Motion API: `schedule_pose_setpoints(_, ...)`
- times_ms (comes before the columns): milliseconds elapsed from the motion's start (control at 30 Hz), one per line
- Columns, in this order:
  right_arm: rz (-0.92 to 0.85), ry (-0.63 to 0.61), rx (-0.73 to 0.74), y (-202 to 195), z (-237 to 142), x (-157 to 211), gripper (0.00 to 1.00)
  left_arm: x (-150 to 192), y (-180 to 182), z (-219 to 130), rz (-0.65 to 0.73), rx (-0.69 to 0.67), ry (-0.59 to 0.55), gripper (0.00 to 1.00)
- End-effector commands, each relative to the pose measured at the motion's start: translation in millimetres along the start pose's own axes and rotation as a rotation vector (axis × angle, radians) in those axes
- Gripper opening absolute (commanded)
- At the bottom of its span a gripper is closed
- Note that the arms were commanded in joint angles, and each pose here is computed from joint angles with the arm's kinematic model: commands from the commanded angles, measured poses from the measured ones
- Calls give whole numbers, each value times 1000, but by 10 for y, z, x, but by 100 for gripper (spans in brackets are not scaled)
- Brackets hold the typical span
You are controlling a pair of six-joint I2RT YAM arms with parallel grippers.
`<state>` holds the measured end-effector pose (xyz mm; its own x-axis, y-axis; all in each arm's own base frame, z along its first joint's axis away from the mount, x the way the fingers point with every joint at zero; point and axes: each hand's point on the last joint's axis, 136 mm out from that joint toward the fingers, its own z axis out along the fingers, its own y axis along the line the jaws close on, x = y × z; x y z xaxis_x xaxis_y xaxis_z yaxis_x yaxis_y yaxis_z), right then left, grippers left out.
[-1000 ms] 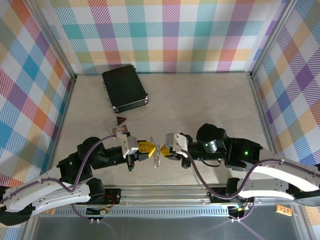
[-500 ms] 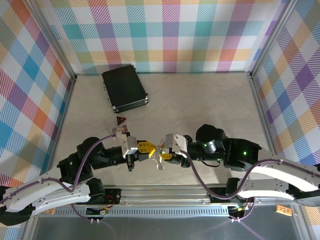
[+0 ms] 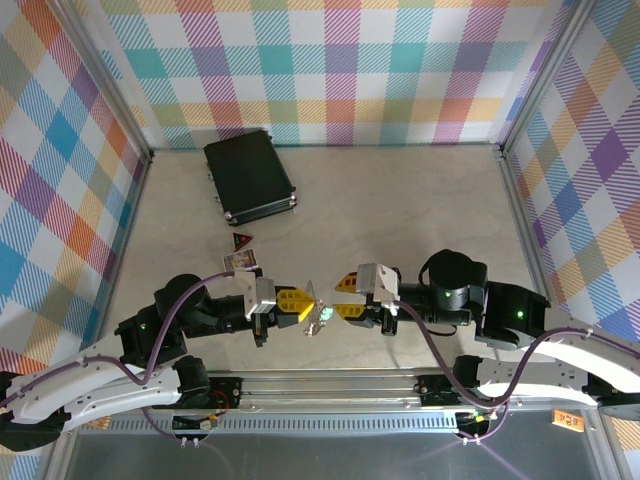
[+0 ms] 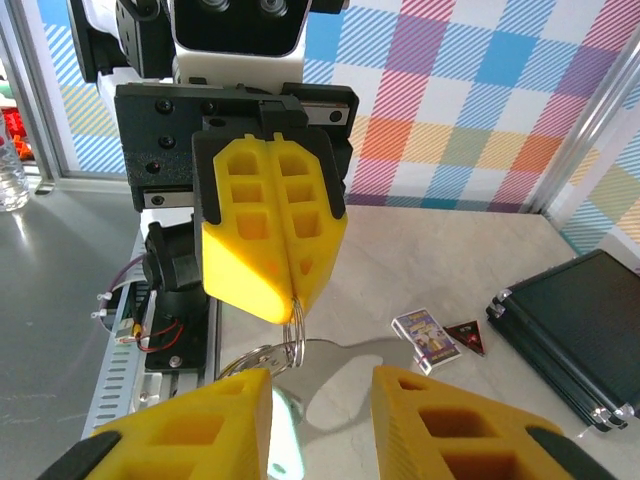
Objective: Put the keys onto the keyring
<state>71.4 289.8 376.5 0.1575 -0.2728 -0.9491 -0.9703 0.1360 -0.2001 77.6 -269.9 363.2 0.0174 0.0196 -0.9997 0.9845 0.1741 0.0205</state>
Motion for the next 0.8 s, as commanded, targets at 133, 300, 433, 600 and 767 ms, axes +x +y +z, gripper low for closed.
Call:
schedule_pose_setpoints(133, 25, -12, -40, 63, 98, -10, 30, -202, -73, -15, 7, 44, -75, 0)
schedule_pose_setpoints(300, 26, 3, -58, 91, 139, 21, 26, -200, -69, -8, 6, 43, -73, 0)
schedule_pose_setpoints(433, 28, 19, -66, 101, 181, 54, 24, -209, -69, -4, 8, 44, -76, 0)
schedule_pose_setpoints(600, 30, 32, -74, 113, 226, 86, 21, -223, -75, -6, 11, 47, -79, 0)
schedule_pose_setpoints(767, 30, 41, -74, 109, 270, 107, 14, -214, -73, -6, 11, 46, -74, 0)
